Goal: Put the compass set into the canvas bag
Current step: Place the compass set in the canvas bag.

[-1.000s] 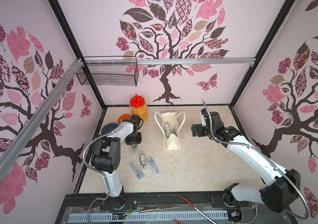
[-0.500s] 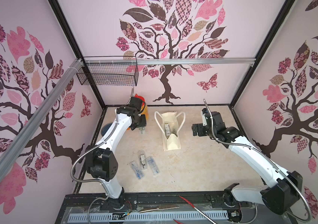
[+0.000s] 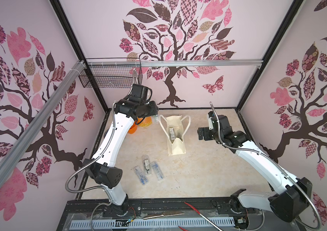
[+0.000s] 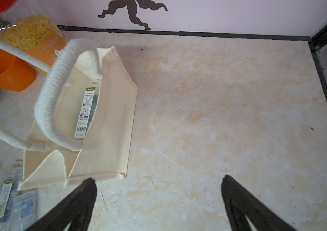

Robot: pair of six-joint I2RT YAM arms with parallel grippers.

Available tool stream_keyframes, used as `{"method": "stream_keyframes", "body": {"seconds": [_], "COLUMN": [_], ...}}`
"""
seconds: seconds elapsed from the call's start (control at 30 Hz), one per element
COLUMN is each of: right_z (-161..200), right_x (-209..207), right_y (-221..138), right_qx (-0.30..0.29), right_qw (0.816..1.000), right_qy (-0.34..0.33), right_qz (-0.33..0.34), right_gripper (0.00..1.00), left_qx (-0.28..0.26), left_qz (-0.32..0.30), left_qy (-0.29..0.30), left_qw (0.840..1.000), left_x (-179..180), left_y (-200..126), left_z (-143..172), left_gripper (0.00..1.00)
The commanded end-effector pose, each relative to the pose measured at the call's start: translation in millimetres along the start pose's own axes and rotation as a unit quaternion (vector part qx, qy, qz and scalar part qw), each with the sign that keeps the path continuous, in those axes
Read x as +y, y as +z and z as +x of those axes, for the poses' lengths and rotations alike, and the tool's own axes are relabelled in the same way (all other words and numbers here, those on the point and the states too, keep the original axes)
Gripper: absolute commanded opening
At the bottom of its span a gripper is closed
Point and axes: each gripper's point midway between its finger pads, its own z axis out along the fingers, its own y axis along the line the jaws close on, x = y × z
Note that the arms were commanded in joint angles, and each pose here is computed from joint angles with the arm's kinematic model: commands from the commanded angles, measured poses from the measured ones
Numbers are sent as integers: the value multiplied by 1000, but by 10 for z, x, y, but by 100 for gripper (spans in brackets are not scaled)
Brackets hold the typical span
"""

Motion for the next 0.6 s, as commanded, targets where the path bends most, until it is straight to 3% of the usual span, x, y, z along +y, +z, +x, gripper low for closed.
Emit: {"method": "stream_keyframes", "body": {"seconds": [0.0,0.27,0.57], "right_z": [-154,-96,-50], "right_x": [-31,-51,-87], "right_y": [-185,-195,-209], "right_qx": [-32,-31,-34], "right_qw": [999,999,999], "right_qy": [7,10,6], "right_qz": [1,1,7], "right_gripper": [100,100,100], "left_qx": [7,32,74], "left_qz": [17,34,-10], "left_qy": [5,35,35], "left_qw": [1000,998,997], "left_x": [-210,-596,-431], "left_y": [48,460,981], "left_z": [24,198,507], "left_gripper": [45,44,45]}}
